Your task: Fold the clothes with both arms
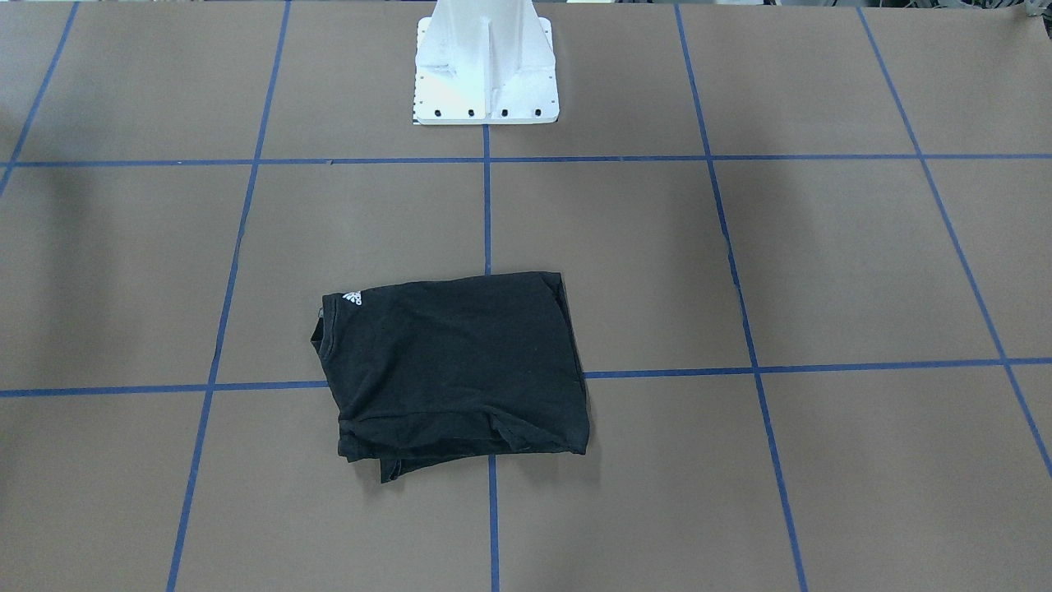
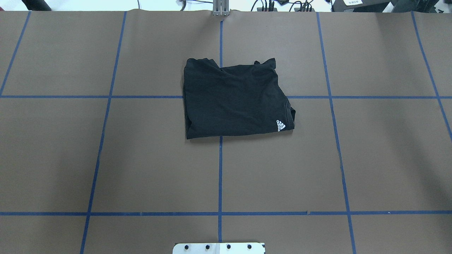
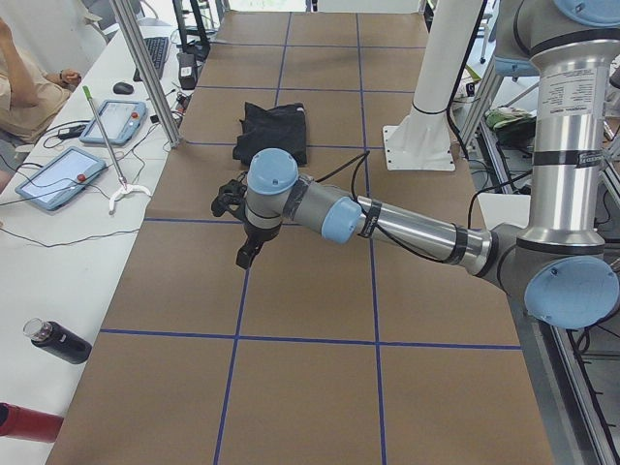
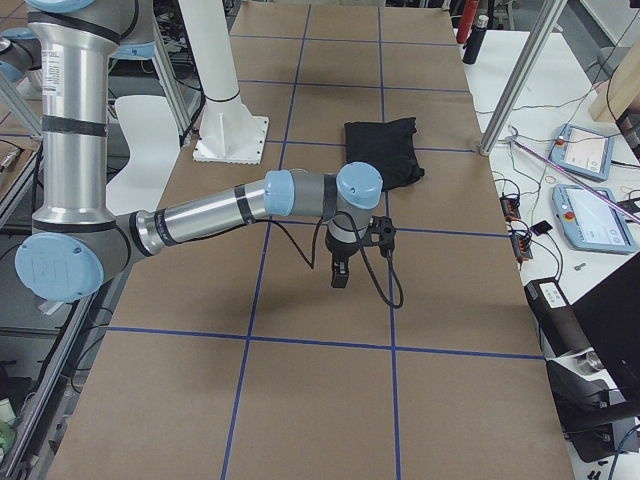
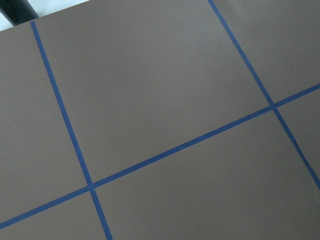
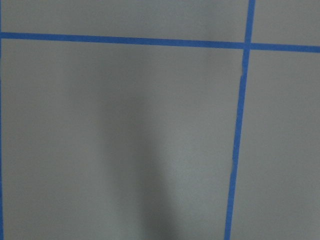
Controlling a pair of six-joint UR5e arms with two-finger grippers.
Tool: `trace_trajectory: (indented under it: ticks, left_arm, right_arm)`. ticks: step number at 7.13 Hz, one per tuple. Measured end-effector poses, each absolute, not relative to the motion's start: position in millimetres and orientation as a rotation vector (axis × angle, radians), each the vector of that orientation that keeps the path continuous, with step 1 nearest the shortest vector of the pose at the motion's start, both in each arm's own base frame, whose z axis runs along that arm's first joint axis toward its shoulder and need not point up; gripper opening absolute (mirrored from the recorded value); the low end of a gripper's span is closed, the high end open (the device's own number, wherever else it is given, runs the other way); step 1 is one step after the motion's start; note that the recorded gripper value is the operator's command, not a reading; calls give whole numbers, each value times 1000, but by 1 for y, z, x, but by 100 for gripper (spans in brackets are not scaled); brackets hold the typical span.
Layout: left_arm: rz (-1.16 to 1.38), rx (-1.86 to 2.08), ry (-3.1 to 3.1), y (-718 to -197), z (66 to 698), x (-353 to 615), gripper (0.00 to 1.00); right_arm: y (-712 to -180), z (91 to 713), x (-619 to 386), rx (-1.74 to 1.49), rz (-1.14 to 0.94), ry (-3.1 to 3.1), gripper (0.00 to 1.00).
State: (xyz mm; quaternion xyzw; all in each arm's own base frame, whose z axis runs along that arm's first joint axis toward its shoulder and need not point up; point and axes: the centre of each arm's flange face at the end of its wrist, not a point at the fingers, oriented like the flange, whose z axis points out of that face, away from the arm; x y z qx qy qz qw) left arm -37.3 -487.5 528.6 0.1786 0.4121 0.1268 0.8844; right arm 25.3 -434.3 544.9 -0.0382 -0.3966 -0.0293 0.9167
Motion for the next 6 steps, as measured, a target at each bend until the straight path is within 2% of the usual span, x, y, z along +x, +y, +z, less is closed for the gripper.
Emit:
trace_trajectory:
  ticks: [3, 6]
  left_arm:
    - [253, 357, 858, -492, 542, -38, 99]
    - [249, 358, 856, -494, 543, -39, 99]
  right_arm:
    - [-428, 580, 45, -127, 10, -815, 100]
    - [-440, 603, 46, -31, -37, -780, 100]
